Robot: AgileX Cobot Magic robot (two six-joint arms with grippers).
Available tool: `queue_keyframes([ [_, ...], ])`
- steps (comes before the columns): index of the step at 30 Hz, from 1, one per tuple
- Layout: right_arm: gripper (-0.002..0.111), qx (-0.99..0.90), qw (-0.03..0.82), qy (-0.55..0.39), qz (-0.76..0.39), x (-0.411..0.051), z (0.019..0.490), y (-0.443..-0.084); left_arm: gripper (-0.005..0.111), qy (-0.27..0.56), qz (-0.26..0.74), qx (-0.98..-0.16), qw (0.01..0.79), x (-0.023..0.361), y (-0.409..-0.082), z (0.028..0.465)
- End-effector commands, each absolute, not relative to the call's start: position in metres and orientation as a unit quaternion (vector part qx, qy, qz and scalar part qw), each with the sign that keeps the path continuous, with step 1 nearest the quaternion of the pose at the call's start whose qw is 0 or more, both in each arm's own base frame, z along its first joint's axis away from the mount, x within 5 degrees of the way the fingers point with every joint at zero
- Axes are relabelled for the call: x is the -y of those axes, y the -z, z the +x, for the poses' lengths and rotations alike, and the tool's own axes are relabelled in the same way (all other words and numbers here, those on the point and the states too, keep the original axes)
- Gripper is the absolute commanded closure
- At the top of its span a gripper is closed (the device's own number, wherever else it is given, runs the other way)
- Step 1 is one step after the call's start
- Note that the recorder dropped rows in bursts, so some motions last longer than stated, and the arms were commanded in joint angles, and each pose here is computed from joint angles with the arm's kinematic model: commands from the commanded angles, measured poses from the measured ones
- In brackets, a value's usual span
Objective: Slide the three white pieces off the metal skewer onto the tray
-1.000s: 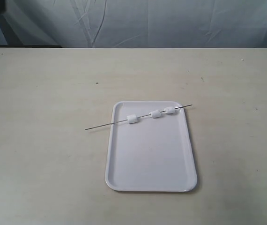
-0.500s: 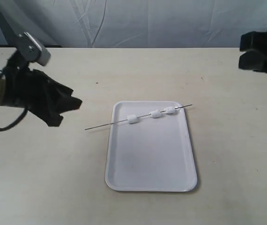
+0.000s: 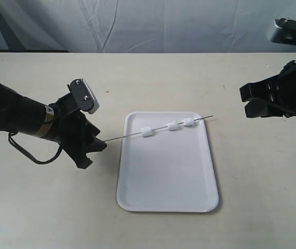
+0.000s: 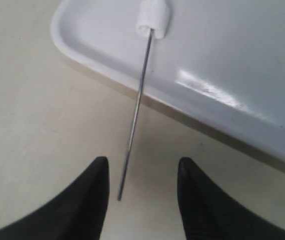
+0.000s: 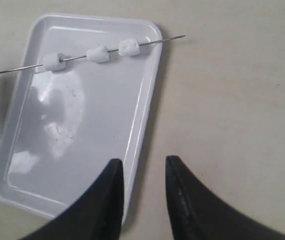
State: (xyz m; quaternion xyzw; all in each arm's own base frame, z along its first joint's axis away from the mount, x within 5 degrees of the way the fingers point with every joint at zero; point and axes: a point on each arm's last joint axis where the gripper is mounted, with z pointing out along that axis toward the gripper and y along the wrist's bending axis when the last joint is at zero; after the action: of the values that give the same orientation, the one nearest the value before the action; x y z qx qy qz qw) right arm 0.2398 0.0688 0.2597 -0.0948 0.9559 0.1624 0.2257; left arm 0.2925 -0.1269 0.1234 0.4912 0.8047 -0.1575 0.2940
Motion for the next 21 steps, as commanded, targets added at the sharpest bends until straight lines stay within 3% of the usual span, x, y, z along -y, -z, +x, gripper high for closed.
queue_keyframes([
  [1,0.079,-0.953,0.239,-0.154,-0.106,-0.069,0.245,-0.259,0.064,0.144,0.493,-0.805,0.298,0.128,-0.122,0.299],
  [21,0.079,-0.953,0.232,-0.163,-0.103,-0.071,0.246,-0.256,0.065,0.195,0.495,-0.805,0.262,0.136,-0.097,0.3],
])
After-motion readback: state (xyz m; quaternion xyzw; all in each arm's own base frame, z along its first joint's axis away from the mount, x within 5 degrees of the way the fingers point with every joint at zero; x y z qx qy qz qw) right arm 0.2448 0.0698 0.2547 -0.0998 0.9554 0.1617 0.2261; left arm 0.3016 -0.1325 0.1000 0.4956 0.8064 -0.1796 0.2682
